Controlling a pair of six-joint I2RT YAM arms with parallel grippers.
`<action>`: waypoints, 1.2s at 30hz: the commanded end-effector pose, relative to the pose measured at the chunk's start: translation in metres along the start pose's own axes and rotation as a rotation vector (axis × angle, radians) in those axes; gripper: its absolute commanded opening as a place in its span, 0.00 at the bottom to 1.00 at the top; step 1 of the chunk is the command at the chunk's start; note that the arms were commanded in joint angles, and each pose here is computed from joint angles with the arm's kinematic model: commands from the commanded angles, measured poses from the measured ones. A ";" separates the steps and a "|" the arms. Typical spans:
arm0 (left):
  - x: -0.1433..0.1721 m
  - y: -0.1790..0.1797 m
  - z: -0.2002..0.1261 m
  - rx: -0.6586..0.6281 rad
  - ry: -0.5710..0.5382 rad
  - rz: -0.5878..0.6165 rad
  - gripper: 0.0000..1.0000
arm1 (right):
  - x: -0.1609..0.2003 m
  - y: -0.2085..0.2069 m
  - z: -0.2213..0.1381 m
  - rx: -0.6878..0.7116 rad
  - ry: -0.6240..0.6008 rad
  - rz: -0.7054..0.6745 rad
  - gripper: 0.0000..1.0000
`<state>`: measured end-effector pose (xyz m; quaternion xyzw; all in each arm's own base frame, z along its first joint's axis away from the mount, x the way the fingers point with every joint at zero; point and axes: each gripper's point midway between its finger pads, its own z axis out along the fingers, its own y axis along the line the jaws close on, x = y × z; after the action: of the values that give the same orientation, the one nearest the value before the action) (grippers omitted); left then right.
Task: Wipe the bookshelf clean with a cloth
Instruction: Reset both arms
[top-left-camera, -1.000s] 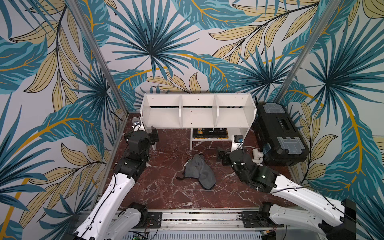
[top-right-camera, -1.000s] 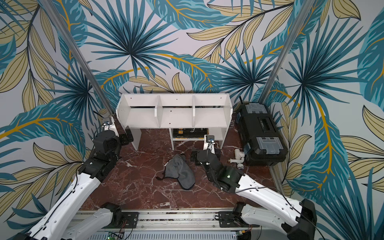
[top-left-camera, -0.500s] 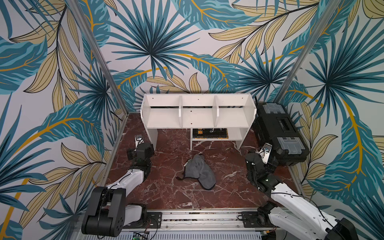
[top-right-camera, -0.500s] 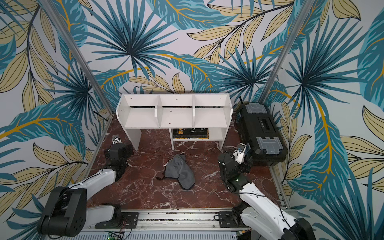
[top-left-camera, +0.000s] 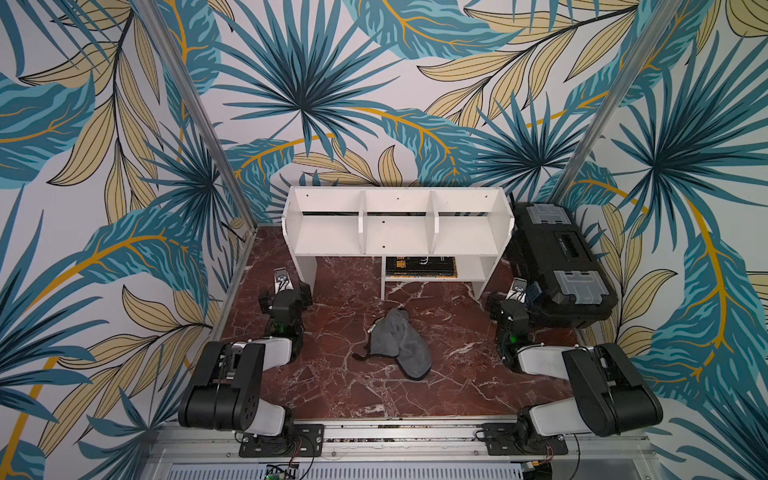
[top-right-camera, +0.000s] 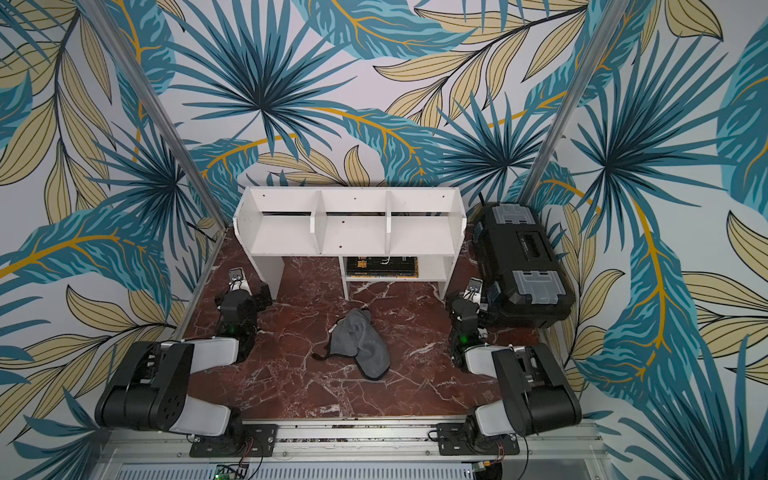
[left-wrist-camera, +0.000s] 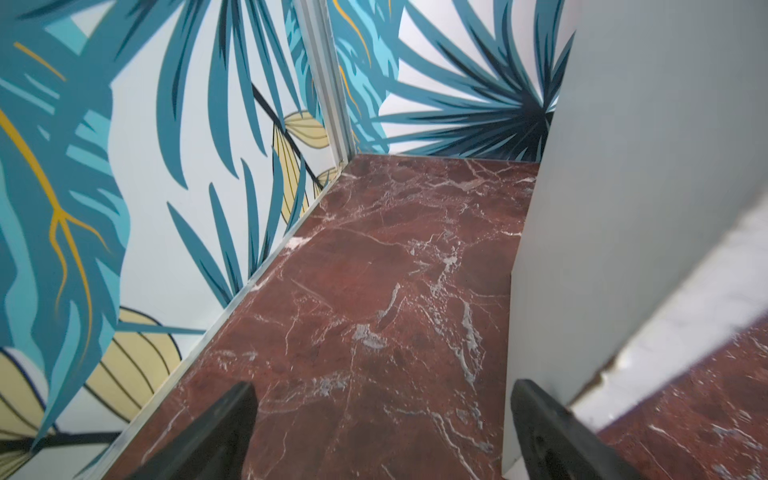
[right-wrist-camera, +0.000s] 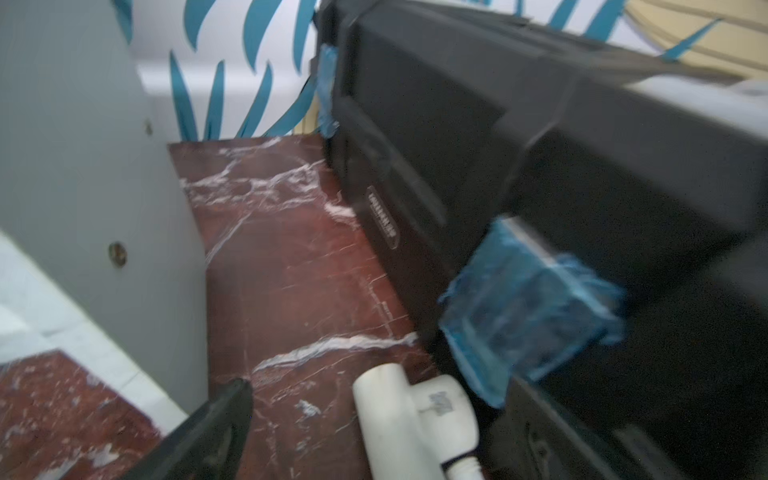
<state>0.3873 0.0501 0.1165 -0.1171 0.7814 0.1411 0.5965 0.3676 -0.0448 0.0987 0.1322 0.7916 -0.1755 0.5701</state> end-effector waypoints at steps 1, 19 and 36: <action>0.000 -0.030 -0.006 0.150 -0.031 0.032 1.00 | -0.020 0.022 0.009 -0.151 -0.024 0.027 0.99; -0.002 -0.037 -0.004 0.168 -0.001 0.062 1.00 | -0.021 0.018 0.012 -0.168 -0.025 0.052 1.00; -0.002 -0.037 -0.003 0.182 -0.002 0.054 1.00 | -0.021 0.018 0.012 -0.167 -0.026 0.052 1.00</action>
<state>0.3909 0.0184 0.1012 -0.0458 0.8059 0.0927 0.5829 0.3899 -0.0349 0.1050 0.0996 0.7997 -0.1026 0.5832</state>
